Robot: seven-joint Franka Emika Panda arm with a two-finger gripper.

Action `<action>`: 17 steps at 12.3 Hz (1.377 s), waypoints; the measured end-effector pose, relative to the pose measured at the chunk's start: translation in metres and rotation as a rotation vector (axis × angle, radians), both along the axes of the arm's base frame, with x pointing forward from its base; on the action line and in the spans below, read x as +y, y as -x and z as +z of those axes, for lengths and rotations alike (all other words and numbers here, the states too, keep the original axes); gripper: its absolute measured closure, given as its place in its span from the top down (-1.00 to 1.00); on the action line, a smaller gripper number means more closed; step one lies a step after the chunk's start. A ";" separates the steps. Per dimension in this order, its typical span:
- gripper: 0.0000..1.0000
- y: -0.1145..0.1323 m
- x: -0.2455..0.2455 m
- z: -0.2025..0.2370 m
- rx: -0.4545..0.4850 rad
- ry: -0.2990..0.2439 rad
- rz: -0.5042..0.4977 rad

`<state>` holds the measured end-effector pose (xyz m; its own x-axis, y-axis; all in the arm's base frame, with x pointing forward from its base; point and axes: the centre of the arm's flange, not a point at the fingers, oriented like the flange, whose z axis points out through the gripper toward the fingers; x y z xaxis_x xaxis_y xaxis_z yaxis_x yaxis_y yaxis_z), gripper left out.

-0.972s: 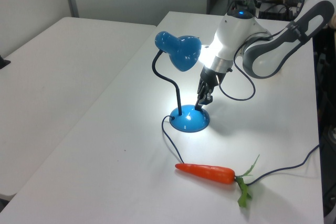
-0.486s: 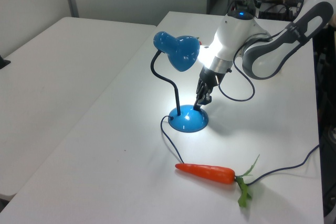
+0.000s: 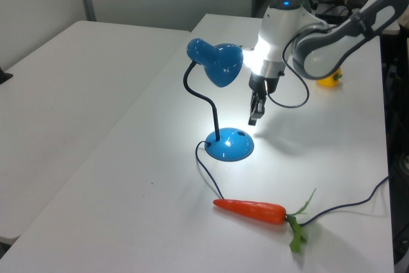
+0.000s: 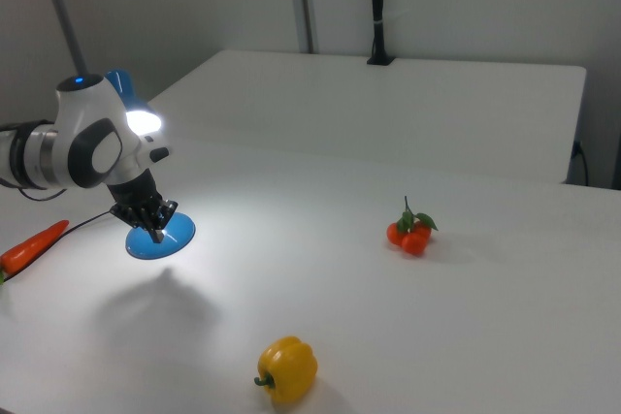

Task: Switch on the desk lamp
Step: 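Raise the gripper up away from the lit lamp base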

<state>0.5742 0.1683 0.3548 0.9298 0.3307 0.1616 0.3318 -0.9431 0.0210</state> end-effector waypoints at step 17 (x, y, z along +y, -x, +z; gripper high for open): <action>0.35 0.014 -0.143 0.244 0.156 0.075 -0.362</action>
<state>0.5598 0.0251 0.5989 0.9998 -0.0177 -0.0030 -0.0175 -0.9974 0.0699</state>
